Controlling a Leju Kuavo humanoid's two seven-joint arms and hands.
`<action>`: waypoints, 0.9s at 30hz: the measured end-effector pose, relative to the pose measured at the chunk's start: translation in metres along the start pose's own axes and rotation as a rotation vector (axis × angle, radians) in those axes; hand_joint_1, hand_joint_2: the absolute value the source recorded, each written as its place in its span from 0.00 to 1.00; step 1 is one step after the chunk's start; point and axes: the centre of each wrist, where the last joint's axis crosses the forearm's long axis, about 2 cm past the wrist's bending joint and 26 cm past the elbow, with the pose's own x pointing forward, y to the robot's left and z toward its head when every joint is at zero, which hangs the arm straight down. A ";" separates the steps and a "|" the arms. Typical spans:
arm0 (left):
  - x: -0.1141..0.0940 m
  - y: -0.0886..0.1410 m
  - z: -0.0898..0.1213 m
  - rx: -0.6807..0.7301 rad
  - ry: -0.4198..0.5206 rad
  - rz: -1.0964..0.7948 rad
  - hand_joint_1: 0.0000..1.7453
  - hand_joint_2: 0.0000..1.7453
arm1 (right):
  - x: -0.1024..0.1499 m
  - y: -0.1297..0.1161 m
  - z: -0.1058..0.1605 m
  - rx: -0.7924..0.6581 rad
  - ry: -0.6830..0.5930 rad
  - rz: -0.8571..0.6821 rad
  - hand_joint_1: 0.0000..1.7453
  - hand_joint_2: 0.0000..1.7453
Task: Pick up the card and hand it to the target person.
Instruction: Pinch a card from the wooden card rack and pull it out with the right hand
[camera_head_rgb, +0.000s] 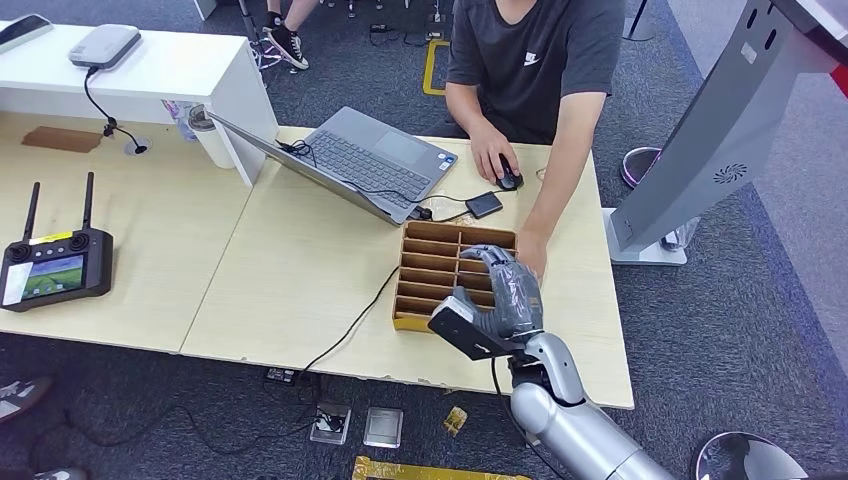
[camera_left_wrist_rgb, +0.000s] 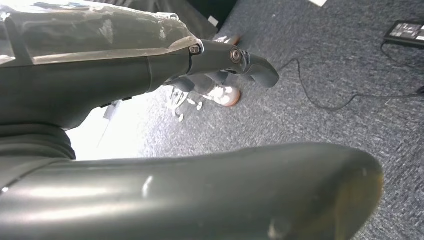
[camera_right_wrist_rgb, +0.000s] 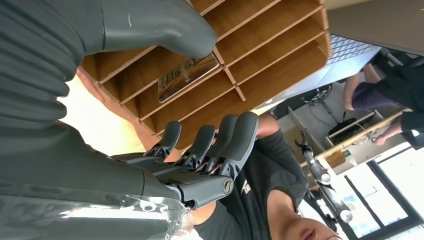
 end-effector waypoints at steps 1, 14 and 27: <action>0.000 0.001 0.000 0.001 -0.002 -0.005 0.00 0.00 | -0.001 0.000 -0.001 0.000 0.002 0.007 0.43 1.00; 0.004 0.004 -0.001 0.010 -0.026 -0.048 0.00 0.00 | -0.011 0.003 -0.006 0.007 0.030 0.047 0.42 1.00; 0.007 0.005 0.000 0.012 -0.041 -0.070 0.00 0.00 | -0.017 0.009 -0.005 0.031 0.064 0.071 0.48 1.00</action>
